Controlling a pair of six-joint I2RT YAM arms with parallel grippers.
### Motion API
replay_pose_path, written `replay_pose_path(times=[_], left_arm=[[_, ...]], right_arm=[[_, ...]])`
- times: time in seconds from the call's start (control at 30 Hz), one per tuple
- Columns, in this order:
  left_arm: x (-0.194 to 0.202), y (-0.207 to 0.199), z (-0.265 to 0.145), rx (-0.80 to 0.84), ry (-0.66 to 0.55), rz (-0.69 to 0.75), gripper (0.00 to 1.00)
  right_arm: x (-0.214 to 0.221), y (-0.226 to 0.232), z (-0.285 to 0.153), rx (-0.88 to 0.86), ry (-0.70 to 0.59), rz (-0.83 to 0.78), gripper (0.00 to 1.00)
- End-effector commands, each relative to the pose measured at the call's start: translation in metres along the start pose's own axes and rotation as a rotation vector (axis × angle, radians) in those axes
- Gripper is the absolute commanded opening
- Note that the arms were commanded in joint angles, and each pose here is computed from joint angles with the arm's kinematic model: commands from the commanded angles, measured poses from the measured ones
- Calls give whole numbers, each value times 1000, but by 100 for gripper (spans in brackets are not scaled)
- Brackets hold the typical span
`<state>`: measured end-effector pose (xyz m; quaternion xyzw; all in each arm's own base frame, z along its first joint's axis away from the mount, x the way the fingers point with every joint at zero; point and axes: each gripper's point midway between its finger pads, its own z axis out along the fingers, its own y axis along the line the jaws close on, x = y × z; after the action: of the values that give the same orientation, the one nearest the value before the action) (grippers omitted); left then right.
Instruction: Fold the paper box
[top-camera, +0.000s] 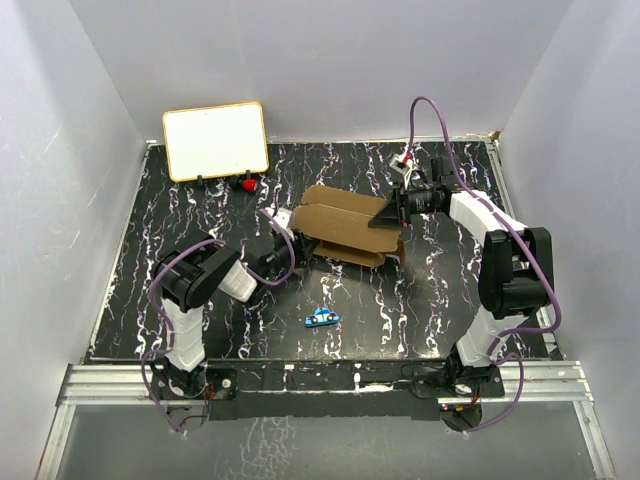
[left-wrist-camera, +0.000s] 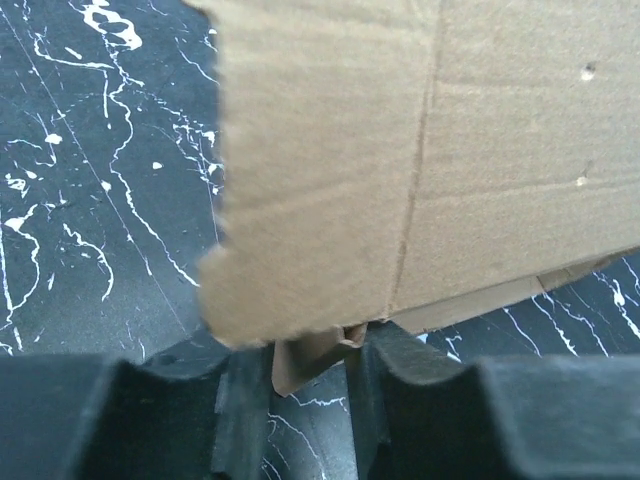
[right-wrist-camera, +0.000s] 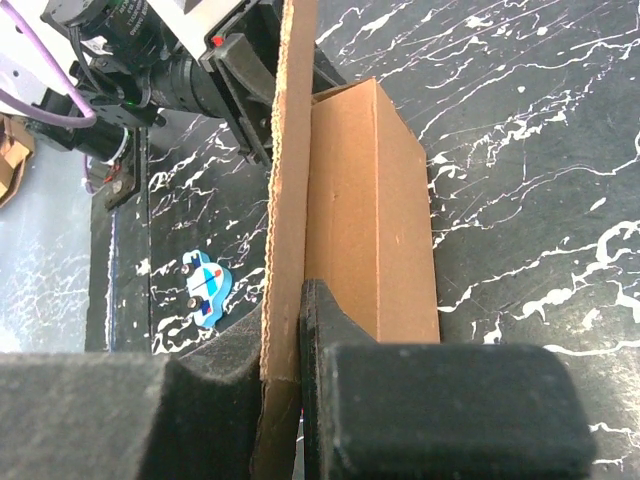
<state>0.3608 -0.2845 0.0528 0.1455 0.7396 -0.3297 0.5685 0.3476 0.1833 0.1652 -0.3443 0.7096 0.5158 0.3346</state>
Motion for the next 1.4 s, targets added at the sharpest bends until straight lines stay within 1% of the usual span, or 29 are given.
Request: replay_pose_path(times=[0.0,0.07,0.13,0.33,0.37,0.43,0.5,0.53,0.73,0.8,0.9,0.93,1.07,1.23,1.37], left_arm=[[-4,7,7,-39,-16,-3,21],[-5,8,7,-51,-22,-9,9],[-4,10,7,-65,-17,-13,0],[-5,13,7,-100,9,1,0],[-6,13,7,-109,10,6,1],[-8,18,7,-143,14,13,16],[-10,19,8,-161,18,20,24],[-9,20,8,-171,26,26,26],[-4,28,8,-222,57,76,26],[-4,31,8,-230,58,94,22],[-7,32,9,-238,47,111,22],[-8,32,10,-236,40,113,23],[-15,31,10,-232,6,114,31],[-27,29,10,-224,-57,118,35],[-29,28,12,-218,-72,123,37]], right_arm=[[-5,0,2,12,-8,-49,8],[-6,0,2,11,-10,-44,8],[-6,0,2,14,-12,-42,8],[-9,-1,2,30,-31,-14,8],[-9,-1,3,33,-37,-7,8],[-12,2,3,34,-53,5,8],[-17,6,2,38,-75,31,8],[-19,7,2,40,-89,42,8],[-26,15,2,33,-147,76,8],[-24,13,2,41,-148,88,8],[-20,9,4,45,-145,105,8],[-19,8,4,45,-144,112,8],[-16,6,5,43,-144,132,8],[-15,5,6,47,-149,146,8],[-10,-1,6,74,-128,123,8]])
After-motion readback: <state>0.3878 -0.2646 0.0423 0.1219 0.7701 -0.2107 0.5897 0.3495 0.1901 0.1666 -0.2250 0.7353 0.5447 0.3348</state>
